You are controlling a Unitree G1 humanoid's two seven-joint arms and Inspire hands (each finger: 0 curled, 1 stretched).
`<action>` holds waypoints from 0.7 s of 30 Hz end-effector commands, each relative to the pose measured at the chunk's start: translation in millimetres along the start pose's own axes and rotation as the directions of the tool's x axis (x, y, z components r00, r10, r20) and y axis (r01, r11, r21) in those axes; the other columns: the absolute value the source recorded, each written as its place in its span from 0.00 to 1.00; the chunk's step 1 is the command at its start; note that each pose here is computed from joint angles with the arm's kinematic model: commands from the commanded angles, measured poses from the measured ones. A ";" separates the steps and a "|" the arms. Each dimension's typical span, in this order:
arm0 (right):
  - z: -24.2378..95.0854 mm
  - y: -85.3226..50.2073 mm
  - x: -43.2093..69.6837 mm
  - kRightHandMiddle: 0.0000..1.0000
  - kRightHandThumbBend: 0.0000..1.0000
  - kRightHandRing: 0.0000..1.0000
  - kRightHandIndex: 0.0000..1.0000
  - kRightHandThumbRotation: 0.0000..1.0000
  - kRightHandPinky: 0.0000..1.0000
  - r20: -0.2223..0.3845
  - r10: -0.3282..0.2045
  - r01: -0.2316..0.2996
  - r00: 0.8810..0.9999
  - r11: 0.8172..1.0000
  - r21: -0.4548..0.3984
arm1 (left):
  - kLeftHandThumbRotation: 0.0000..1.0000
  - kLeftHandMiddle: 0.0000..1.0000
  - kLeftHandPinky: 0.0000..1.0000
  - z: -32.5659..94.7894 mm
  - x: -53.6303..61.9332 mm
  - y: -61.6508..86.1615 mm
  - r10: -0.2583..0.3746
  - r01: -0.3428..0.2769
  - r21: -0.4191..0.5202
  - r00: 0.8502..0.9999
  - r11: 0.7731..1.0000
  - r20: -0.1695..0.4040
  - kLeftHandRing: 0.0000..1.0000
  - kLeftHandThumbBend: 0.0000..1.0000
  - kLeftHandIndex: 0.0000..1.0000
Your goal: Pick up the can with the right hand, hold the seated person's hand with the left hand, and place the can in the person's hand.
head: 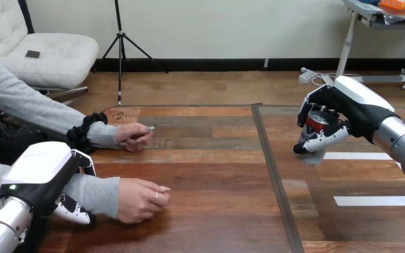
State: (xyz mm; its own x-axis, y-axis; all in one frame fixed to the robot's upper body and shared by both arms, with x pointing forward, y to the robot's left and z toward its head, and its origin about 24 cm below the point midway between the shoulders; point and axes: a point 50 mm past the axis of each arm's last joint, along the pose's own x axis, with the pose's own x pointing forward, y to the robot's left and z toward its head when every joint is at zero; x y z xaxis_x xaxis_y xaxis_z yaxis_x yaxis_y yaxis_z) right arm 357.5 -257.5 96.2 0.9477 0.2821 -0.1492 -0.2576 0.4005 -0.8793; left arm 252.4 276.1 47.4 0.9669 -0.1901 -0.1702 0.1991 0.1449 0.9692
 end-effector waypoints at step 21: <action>9.7 -28.8 2.3 0.41 0.75 0.37 0.43 0.00 0.33 0.043 -0.089 0.091 0.995 0.995 -0.033 | 0.00 0.28 0.14 18.4 8.1 47.3 0.215 -0.212 -0.044 0.974 0.976 0.067 0.20 0.88 0.43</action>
State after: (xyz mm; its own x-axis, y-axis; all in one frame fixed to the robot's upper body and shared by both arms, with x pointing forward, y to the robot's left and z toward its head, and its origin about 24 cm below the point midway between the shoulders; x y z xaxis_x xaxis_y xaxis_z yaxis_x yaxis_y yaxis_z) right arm 357.5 -257.6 96.0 0.9476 0.2815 -0.1507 -0.2584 0.3988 -0.8798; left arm 253.8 271.2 60.2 0.9739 -0.1990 -0.1094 0.1452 0.1753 0.9738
